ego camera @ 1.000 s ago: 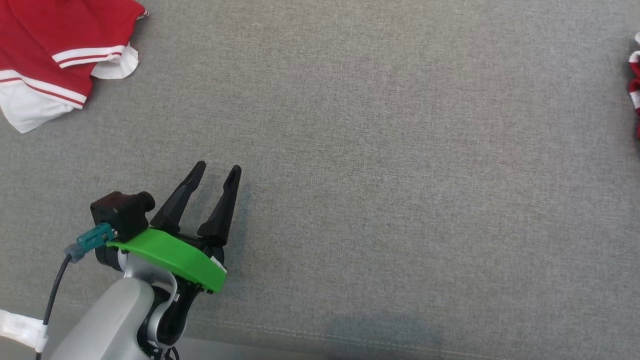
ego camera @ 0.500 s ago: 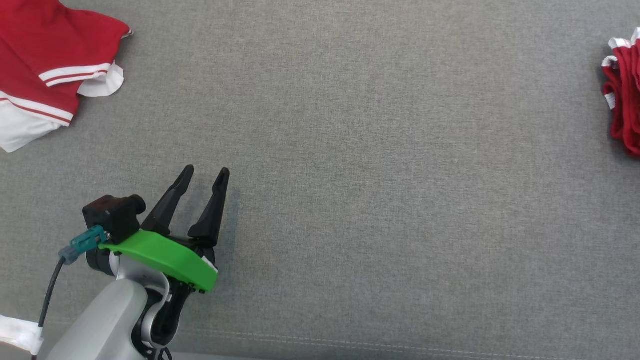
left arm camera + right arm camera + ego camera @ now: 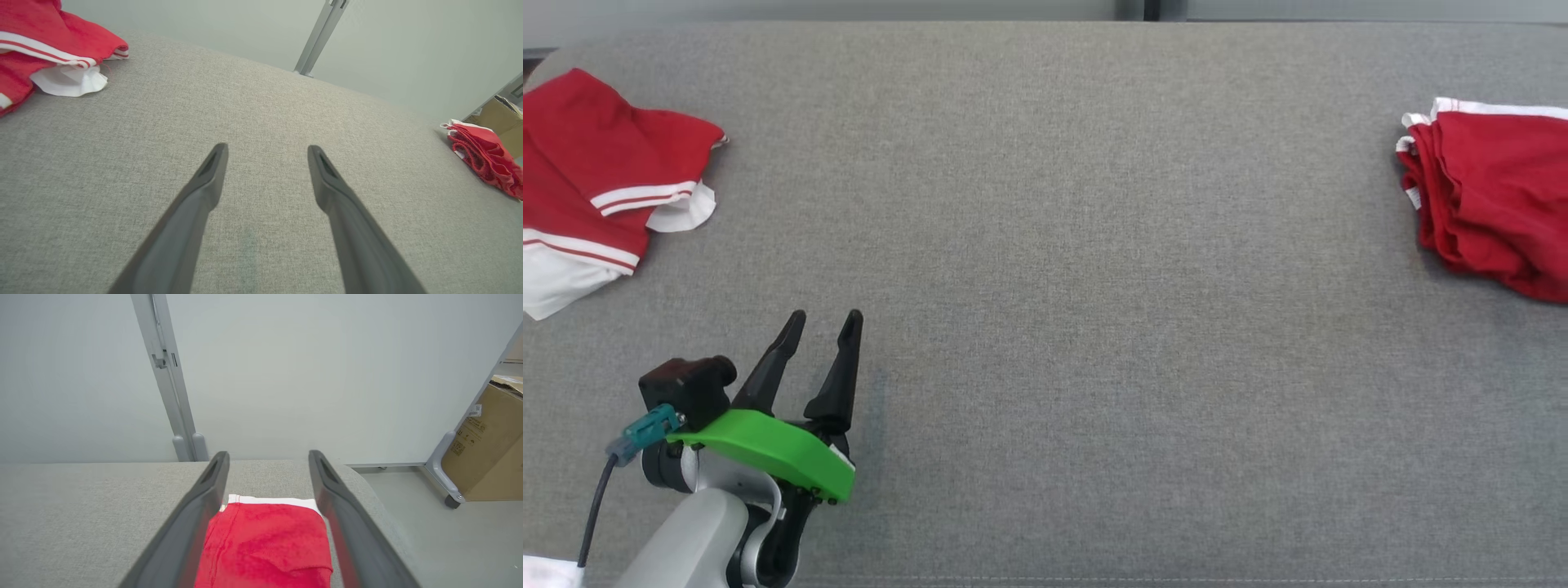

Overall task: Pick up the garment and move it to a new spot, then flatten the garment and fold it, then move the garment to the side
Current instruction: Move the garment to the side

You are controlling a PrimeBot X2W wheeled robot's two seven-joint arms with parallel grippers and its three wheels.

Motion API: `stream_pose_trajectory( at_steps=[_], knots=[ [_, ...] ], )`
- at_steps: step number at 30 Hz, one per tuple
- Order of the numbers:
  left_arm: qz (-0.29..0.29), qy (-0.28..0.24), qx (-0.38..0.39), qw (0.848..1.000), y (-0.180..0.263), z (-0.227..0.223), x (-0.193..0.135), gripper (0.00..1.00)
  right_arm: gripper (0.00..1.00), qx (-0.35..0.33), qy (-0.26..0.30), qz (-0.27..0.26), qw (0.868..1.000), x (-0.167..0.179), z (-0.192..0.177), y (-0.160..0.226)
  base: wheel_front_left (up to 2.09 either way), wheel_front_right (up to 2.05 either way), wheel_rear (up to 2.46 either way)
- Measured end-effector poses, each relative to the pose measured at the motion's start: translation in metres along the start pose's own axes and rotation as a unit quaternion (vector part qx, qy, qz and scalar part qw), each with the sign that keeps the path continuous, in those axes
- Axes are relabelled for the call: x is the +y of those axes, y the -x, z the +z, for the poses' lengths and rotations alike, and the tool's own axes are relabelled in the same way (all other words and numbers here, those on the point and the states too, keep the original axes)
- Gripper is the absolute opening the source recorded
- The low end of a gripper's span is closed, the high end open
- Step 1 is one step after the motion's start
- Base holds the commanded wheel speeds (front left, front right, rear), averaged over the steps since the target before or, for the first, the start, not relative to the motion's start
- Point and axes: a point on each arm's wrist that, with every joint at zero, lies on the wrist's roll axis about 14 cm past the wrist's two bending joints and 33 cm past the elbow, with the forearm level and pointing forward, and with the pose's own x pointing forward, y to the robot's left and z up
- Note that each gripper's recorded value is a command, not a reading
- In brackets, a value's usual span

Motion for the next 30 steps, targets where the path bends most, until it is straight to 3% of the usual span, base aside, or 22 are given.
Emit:
stream_pose_trajectory(
  at_steps=[6,14,16,20,30],
  knots=[
    [-0.007,-0.023,-0.022,0.999,0.010,0.012,-0.009,1.00,1.00,-0.063,-0.049,0.016,0.997,0.032,-0.011,0.042,0.00,0.00,0.00],
    [0.023,-0.047,-0.053,0.997,0.034,0.029,0.003,1.00,1.00,-0.011,-0.070,0.028,0.997,0.062,-0.050,0.084,0.00,0.00,0.00],
    [0.023,-0.059,-0.061,0.996,0.039,0.033,0.002,1.00,1.00,-0.023,-0.092,0.020,0.995,0.066,-0.046,0.090,0.00,0.00,0.00],
    [0.034,-0.065,-0.078,0.994,0.050,0.041,0.007,1.00,1.00,-0.060,-0.076,0.024,0.995,0.073,-0.027,0.096,0.00,0.00,0.00],
    [0.050,-0.081,-0.097,0.991,0.061,0.050,0.014,1.00,1.00,-0.048,-0.047,0.034,0.997,0.092,-0.050,0.119,0.00,0.00,0.00]
  ],
)
